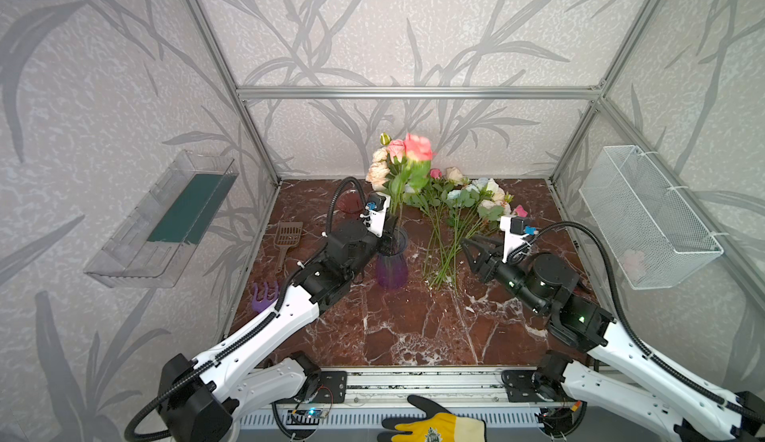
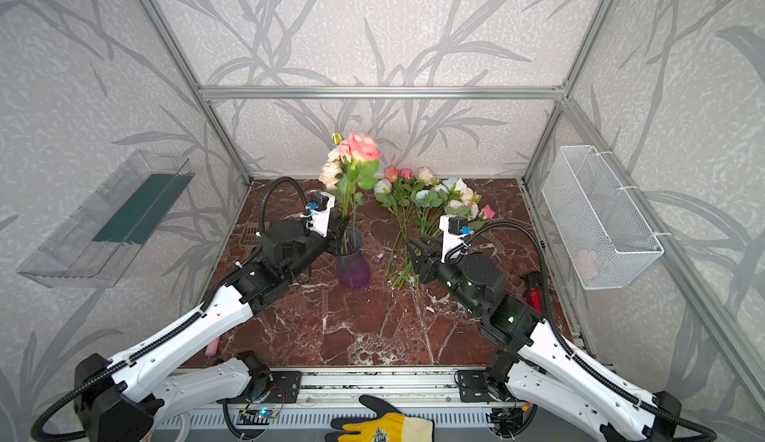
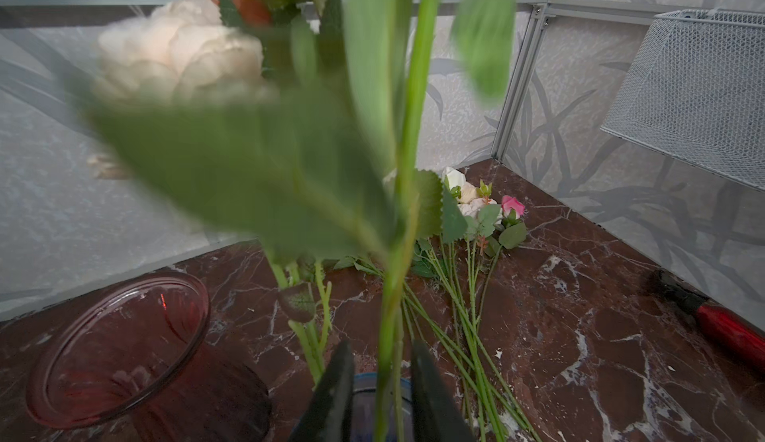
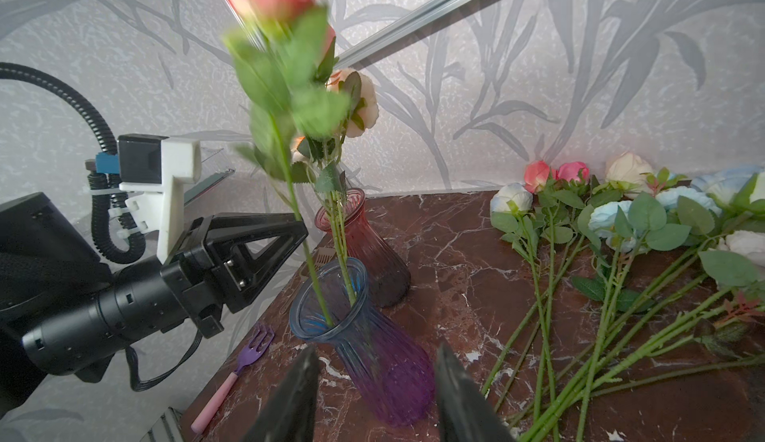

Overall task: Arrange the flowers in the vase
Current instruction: 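Lower the coral rose into the purple vase with the left gripper while right withdraws, then open the left gripper while the right gripper reaches to the rose pile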

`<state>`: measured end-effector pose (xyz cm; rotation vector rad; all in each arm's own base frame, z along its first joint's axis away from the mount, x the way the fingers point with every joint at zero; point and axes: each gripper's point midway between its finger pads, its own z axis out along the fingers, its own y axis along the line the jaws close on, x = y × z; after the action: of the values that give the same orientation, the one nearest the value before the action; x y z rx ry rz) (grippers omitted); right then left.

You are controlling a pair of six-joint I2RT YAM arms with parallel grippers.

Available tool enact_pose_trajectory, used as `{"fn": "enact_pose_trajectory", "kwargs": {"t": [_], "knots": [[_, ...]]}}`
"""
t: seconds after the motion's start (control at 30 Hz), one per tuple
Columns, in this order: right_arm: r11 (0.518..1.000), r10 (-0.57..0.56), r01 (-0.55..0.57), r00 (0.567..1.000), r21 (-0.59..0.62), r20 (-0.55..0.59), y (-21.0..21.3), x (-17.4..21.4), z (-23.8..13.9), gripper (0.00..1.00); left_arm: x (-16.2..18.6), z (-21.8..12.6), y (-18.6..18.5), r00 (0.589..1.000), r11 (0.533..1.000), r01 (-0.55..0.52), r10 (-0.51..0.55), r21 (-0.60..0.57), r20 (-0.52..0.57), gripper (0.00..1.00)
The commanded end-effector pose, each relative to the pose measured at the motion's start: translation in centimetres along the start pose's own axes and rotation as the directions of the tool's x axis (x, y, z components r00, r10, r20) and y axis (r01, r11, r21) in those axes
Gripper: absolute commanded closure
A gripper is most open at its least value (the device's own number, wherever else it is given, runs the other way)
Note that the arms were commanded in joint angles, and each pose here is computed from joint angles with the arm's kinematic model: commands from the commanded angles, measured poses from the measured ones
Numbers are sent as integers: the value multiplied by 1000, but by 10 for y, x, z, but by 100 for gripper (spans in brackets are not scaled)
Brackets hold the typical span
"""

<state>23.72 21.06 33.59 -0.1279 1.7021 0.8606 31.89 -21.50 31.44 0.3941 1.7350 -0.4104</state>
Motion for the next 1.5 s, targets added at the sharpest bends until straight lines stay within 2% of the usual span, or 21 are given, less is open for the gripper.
{"fn": "enact_pose_trajectory", "kwargs": {"t": [0.0,0.2,0.37,0.53,0.67,0.7,0.77,0.8,0.83,0.9,0.97,1.1,1.2,1.3,1.47], "knots": [[1000,15,-15,1000,-9,3,1,-2,1,54,0,-11,1,1000,1000,8,-8,8,-1,67],[1000,11,-11,1000,0,-12,-1,1,5,54,-8,-32,3,1000,1000,12,-13,14,26,61],[999,12,-10,999,44,-42,-13,5,9,54,-34,-63,9,991,1000,22,-22,2,131,57],[980,32,-9,994,199,-109,-59,18,15,48,-81,-93,14,959,998,56,-53,-5,278,52],[936,121,-63,981,345,-151,-113,38,24,40,-115,-105,36,907,982,164,-112,-97,406,42],[922,145,-74,976,379,-161,-124,43,26,39,-115,-105,43,894,973,192,-120,-126,432,39],[925,156,-71,967,373,-202,-135,52,34,40,-105,-101,56,882,955,230,-123,-187,455,32],[930,147,-60,966,362,-215,-140,55,38,44,-97,-100,62,885,945,240,-120,-222,449,29],[930,129,-41,967,364,-221,-145,57,42,53,-87,-98,69,892,932,250,-117,-261,436,27],[903,111,8,962,429,-250,-162,59,49,63,-67,-98,85,900,894,287,-128,-345,416,22],[893,95,71,935,444,-340,-170,65,64,69,-55,-100,96,897,864,324,-151,-387,415,19],[889,104,150,854,433,-509,-188,94,103,77,-55,-102,92,885,871,345,-179,-348,431,19],[889,125,170,804,426,-582,-200,114,130,78,-51,-98,87,879,879,366,-218,-308,423,20],[855,162,202,771,477,-616,-220,127,145,78,-47,-90,80,885,889,367,-242,-275,398,22],[823,192,231,748,520,-635,-242,141,165,75,-40,-81,74,884,888,392,-292,-239,366,24]]}}
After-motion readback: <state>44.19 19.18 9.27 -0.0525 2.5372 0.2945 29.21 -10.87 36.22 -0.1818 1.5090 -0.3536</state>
